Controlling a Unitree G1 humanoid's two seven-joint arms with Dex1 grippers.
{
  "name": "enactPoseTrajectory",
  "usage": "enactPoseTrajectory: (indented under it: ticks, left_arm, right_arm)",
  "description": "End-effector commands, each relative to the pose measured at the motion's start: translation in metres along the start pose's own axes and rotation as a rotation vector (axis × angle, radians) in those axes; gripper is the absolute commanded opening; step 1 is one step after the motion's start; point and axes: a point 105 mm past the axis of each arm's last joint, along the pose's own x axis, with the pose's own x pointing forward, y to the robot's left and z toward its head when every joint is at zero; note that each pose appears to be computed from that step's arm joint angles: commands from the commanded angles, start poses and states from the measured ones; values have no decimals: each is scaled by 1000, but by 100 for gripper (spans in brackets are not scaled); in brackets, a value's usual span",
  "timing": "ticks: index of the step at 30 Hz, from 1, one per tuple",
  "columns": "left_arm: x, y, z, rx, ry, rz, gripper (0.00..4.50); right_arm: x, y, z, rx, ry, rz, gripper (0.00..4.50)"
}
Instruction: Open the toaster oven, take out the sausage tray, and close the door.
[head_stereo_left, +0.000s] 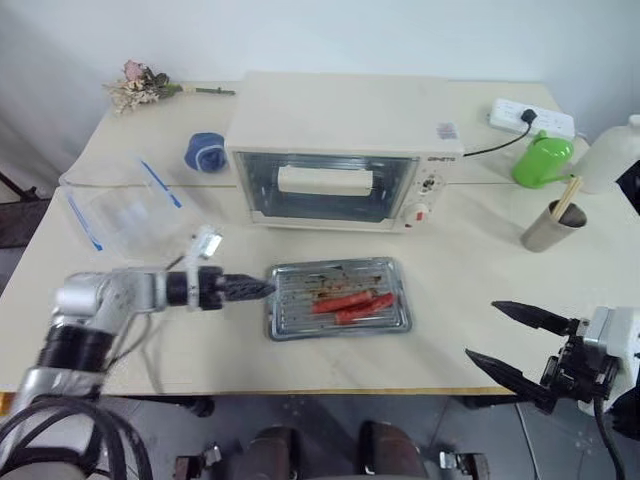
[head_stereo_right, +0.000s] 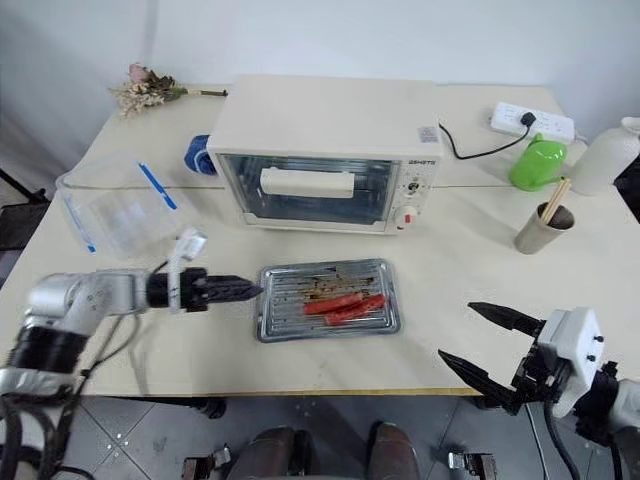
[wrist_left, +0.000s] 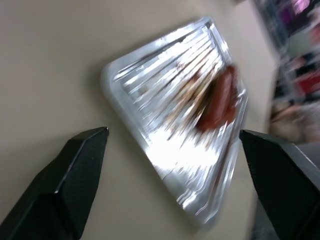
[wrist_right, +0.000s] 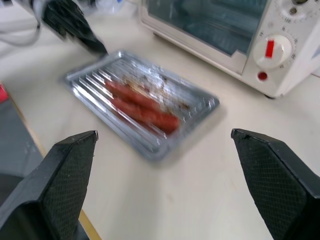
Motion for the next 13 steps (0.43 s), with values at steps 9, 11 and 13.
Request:
enactPoseTrajectory:
  ticks: [9,11,13]
  left_arm:
    - [-66,-16,-3,748,-72,46,448]
    - [-65,-15,-1,741,-101,51,448]
    - [-61,-17,2,732,-135,33,448]
  right_arm:
    - [18,-5,18,-134,-72,249,450]
    - [22,-1,16,-169,-61,304,450]
    - [25,-2,14,-174,-65,315,450]
